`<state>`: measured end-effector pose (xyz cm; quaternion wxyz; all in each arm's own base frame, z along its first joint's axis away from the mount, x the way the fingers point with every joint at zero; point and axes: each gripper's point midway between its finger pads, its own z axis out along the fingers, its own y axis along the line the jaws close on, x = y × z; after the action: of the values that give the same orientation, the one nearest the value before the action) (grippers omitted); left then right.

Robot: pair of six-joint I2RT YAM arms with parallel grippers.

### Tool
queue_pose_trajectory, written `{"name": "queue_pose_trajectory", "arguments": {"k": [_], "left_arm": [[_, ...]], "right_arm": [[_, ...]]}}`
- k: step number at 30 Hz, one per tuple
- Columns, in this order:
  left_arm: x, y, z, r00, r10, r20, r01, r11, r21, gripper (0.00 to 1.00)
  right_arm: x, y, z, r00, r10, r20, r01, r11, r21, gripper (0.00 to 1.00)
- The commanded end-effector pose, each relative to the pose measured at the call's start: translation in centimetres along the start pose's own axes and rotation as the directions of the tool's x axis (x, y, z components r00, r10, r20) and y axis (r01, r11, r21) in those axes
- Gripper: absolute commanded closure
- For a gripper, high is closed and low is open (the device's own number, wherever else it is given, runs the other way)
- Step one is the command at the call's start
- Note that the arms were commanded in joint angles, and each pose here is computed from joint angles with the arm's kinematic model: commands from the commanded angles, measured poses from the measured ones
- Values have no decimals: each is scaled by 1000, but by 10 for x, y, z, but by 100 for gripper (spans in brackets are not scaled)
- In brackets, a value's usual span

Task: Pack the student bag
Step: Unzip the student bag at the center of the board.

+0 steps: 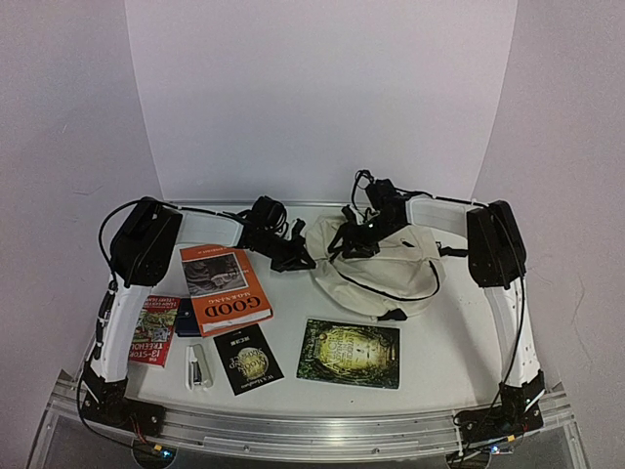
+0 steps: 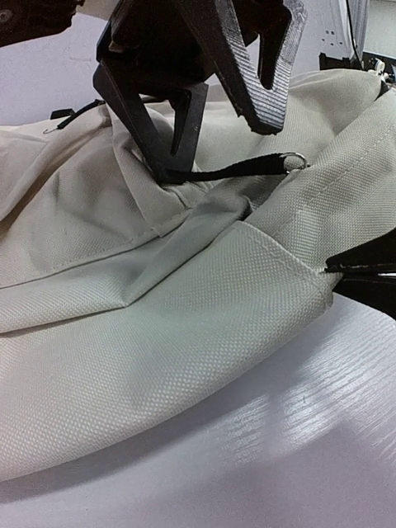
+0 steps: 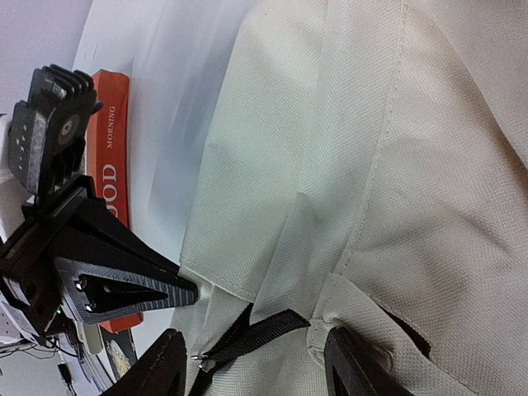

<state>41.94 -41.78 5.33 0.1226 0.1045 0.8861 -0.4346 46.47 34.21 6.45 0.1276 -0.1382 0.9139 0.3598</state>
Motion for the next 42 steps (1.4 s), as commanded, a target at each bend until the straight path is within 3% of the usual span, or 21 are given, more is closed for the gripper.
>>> {"name": "queue_pose_trajectory", "arguments": {"k": [1, 11, 17, 25, 35, 42], "left_arm": [[-8, -18, -9, 999, 29, 27, -30, 999, 24, 100], [-12, -19, -8, 999, 34, 25, -35, 999, 23, 100], [-10, -17, -8, 999, 31, 20, -32, 999, 19, 100], [-10, -10, -11, 999, 15, 35, -14, 1000, -16, 100], [-23, 10, -21, 993, -66, 94, 72, 995, -63, 100], [-26, 17, -26, 987, -102, 125, 111, 991, -71, 100]], "right_arm": [[-8, 2, 15, 1000, 9, 18, -9, 1000, -27, 43], [-1, 4, 34, 999, 42, -14, -43, 997, -69, 54], [-3, 10, 28, 999, 39, -6, -39, 996, -83, 75], [-16, 43, -12, 998, -20, 54, 26, 994, -111, 100], [-13, 79, -61, 991, -85, 106, 100, 985, -141, 100], [10, 69, -72, 994, -90, 69, 98, 989, -114, 100]]}}
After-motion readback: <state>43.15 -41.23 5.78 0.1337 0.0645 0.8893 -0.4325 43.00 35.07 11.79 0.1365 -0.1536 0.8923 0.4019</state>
